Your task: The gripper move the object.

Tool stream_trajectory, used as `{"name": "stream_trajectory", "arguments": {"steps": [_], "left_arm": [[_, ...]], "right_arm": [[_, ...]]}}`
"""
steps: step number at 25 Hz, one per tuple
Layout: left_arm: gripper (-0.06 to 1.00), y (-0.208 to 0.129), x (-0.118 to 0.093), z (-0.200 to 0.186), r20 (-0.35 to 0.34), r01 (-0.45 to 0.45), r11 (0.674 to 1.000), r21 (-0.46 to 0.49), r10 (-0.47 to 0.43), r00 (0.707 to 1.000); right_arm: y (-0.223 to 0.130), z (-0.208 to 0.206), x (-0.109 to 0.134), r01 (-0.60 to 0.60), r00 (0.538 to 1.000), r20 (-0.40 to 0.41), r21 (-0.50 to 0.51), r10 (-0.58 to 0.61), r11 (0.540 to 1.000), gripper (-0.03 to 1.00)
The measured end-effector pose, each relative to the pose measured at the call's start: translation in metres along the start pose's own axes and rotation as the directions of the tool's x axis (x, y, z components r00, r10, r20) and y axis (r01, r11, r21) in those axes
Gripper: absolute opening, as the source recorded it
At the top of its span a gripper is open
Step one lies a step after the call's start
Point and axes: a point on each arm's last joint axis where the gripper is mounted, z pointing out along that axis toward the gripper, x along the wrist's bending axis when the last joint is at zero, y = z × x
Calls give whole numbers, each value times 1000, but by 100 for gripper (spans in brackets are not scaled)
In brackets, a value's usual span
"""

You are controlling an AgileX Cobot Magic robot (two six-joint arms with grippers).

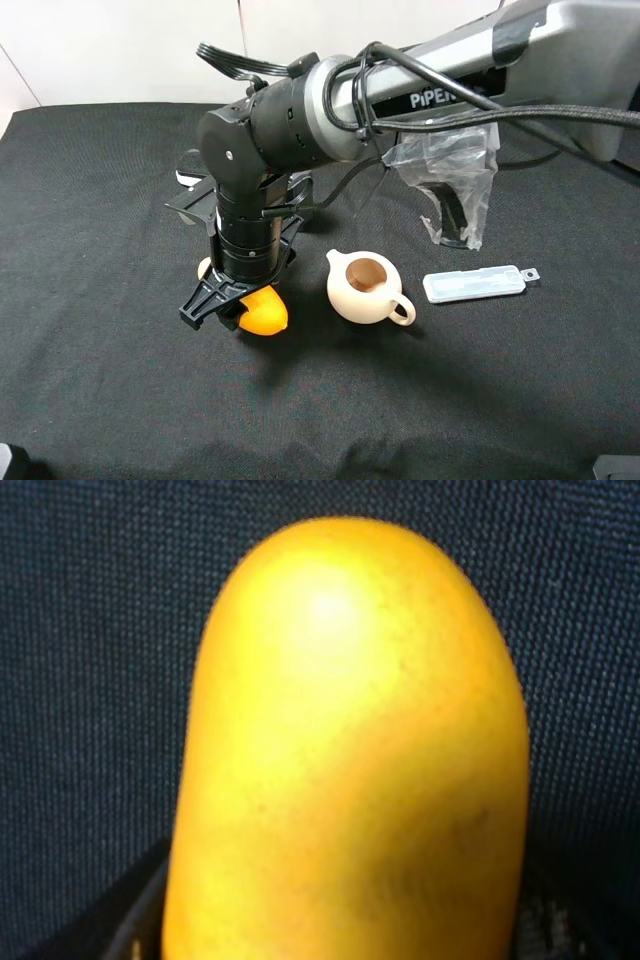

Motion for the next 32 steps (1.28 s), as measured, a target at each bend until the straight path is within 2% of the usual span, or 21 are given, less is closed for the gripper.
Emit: {"name": "stream_trajectory", "arguments": {"steps": [18, 20, 25, 32], "left_arm": [[68, 0, 0, 0, 0, 0, 1000, 0, 0, 1000], [68, 0, 0, 0, 0, 0, 1000, 0, 0, 1000], [68, 0, 0, 0, 0, 0, 1000, 0, 0, 1000], [68, 0, 0, 0, 0, 0, 1000, 0, 0, 1000]], "right_arm": [[2, 0, -1, 13, 1000, 15, -26, -13, 1000, 46], [2, 0, -2, 25, 999, 27, -26, -24, 999, 48], [2, 0, -4, 43, 998, 46, -26, -41, 999, 65], [2, 0, -4, 46, 998, 50, -26, -45, 999, 69]]}}
